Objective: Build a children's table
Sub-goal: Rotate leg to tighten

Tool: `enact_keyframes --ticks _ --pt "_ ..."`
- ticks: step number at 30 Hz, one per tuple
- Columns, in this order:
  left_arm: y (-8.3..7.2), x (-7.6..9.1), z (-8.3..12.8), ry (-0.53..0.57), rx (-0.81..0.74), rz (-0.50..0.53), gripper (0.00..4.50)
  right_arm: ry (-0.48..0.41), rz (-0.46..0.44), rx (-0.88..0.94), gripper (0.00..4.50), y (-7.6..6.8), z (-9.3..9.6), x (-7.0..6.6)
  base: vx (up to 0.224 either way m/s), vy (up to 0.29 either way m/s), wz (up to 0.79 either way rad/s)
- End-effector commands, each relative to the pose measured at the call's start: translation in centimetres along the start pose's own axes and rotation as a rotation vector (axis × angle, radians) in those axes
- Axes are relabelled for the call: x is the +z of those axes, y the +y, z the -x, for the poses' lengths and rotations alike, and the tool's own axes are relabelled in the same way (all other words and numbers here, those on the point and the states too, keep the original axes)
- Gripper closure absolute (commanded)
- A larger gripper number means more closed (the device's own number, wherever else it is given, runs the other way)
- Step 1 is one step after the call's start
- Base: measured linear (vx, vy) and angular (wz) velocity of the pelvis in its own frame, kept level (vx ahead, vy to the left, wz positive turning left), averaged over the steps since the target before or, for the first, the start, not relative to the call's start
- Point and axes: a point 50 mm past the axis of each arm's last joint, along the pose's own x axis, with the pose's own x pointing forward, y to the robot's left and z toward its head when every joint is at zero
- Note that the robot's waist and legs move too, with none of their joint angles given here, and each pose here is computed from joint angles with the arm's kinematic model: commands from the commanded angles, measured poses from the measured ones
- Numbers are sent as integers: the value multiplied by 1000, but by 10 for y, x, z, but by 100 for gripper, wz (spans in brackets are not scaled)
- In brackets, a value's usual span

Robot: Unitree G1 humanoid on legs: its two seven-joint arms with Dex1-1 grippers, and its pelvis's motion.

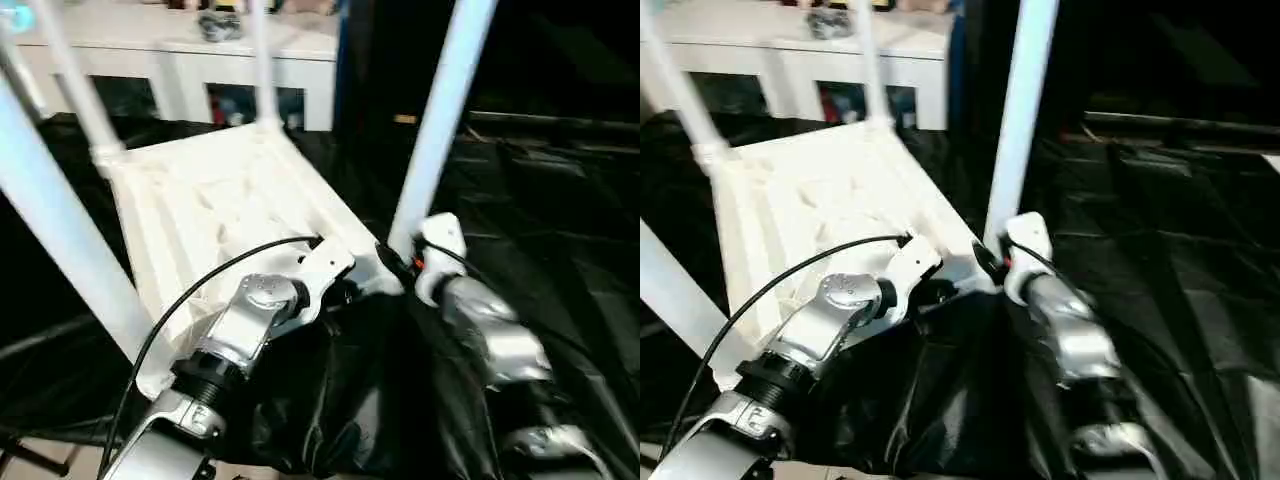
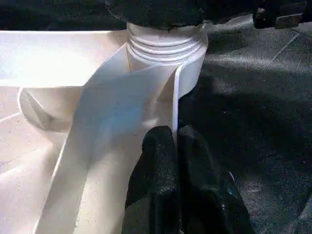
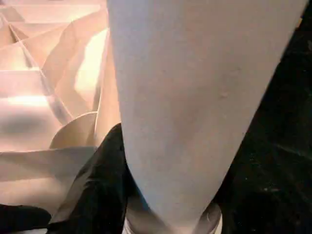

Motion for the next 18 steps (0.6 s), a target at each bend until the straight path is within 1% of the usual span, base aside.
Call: enact_keyframes --ticks 1,2,3,5,6,7,8,10,12,13,16,17,18 --pt "-5 28 -4 -101 -27 -87 450 41 -88 242 195 45 -9 -12 0 0 0" --pt "-4 26 -2 -94 -32 -90 450 37 -90 257 179 41 -7 -11 0 0 0" --pt "-3 24 0 -88 -32 -89 450 34 -89 264 177 39 -6 -10 0 0 0" --pt "-1 21 3 -80 -49 -96 450 40 -57 302 161 35 -2 -9 0 0 0" --pt "0 19 5 -75 -59 -105 450 46 -32 323 161 33 0 -9 0 0 0" --pt "2 16 10 -73 -86 -115 450 59 10 368 134 28 5 -10 0 0 0" --pt "2 16 10 -73 -90 -115 450 61 15 375 129 27 6 -10 0 0 0" --pt "3 13 16 -75 -128 -127 450 74 56 426 124 22 12 -10 0 0 0" --pt "5 10 22 -69 -163 -142 450 88 92 455 99 15 18 -10 0 0 0" --pt "5 8 26 -77 -204 -159 450 102 136 470 89 11 21 -10 0 0 0" --pt "5 4 37 -78 -295 -189 450 134 227 528 68 3 30 -9 0 0 0" --pt "6 1 43 -66 -331 -199 450 139 254 569 68 0 36 -7 0 0 0" --pt "6 1 43 -66 -331 -199 450 139 254 569 68 0 36 -7 0 0 0"
